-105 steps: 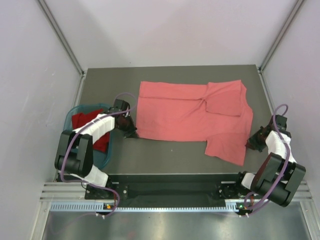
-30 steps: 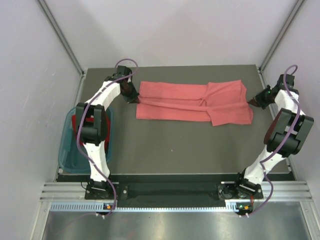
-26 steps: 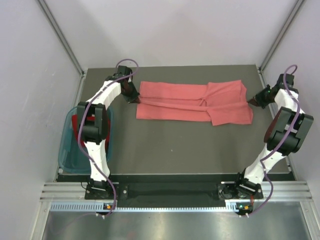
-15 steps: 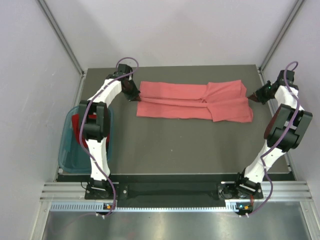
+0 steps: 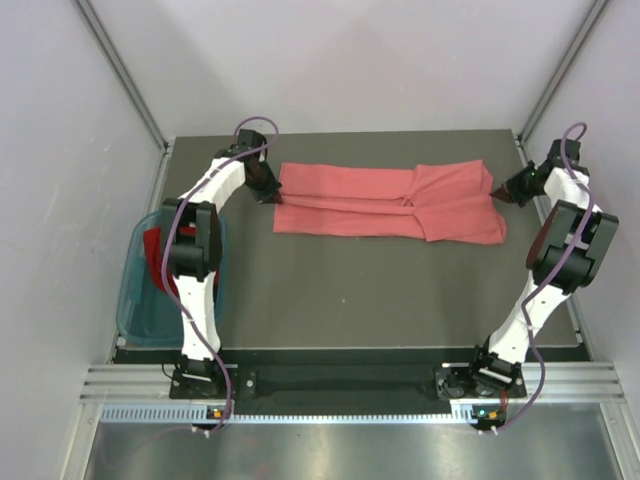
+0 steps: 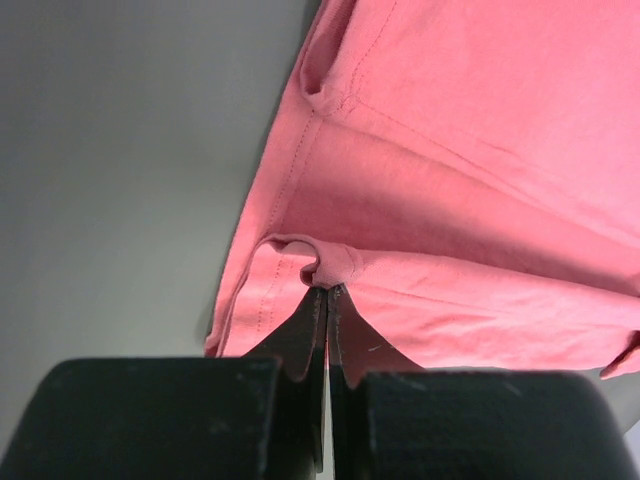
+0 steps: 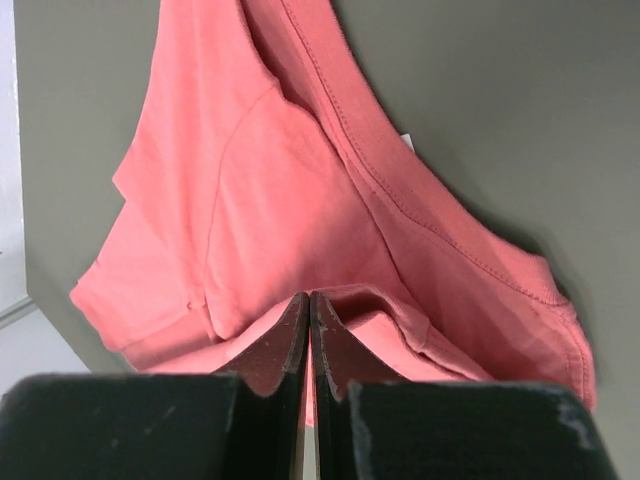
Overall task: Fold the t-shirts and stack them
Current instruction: Fold the tshirt
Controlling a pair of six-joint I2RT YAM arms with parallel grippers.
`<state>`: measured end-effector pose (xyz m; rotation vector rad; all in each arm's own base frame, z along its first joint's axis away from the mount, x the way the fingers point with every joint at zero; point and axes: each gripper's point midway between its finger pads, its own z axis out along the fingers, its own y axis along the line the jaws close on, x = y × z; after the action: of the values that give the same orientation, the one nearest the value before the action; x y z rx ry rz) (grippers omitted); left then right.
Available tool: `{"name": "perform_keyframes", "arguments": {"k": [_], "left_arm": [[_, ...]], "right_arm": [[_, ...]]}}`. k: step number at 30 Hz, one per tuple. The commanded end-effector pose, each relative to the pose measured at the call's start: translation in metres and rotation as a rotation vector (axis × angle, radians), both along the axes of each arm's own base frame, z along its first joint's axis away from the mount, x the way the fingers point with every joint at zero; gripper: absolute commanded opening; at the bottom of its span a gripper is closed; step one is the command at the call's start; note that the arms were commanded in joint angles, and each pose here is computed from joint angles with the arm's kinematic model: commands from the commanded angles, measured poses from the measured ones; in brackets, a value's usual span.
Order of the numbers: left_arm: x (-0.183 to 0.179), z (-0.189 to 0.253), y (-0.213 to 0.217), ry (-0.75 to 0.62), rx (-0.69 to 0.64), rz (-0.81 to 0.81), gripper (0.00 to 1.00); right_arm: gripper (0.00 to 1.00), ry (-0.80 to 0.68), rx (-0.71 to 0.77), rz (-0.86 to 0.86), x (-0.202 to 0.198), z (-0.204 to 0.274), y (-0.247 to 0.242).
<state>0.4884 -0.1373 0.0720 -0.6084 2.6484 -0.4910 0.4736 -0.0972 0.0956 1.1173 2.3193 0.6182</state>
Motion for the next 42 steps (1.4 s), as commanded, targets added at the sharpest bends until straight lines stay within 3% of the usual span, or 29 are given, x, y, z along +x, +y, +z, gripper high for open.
{"name": "perform_keyframes", "arguments": {"k": [1,26,27,31,34,35,36,38,39,42], "left_arm": [[0.012,0.011,0.007,-0.034,0.012,0.029,0.00],[0.032,-0.006,0.012,-0.005,-0.011,0.073,0.01],[0.033,-0.005,0.013,-0.009,-0.004,0.076,0.13],[0.041,0.016,0.021,-0.079,0.040,0.082,0.42],[0.047,0.043,0.030,-0.137,0.086,0.068,0.56],[0.046,0.048,0.031,-0.145,0.096,0.065,0.57],[0.043,0.053,0.032,-0.150,0.105,0.062,0.58],[0.034,0.069,0.033,-0.172,0.109,0.044,0.60],[0.030,0.084,0.033,-0.204,0.110,0.036,0.60],[0.006,0.089,0.023,-0.208,0.099,-0.023,0.59]], "right_arm": [[0.00,-0.070,-0.021,0.008,0.020,0.019,-0.003],[0.00,-0.055,0.017,0.015,0.038,-0.004,-0.003],[0.00,-0.054,0.020,0.015,0.040,-0.006,-0.003],[0.10,-0.099,0.032,0.025,0.054,-0.001,-0.004],[0.18,-0.114,0.002,0.034,0.065,0.009,-0.012],[0.19,-0.161,-0.033,0.039,0.076,0.031,-0.018],[0.22,-0.120,-0.039,0.043,0.072,0.029,-0.019],[0.33,-0.131,-0.161,0.051,0.078,0.055,-0.038],[0.34,-0.055,-0.205,0.035,0.065,0.053,-0.045],[0.36,-0.035,-0.263,0.075,0.048,0.073,-0.039]]}}
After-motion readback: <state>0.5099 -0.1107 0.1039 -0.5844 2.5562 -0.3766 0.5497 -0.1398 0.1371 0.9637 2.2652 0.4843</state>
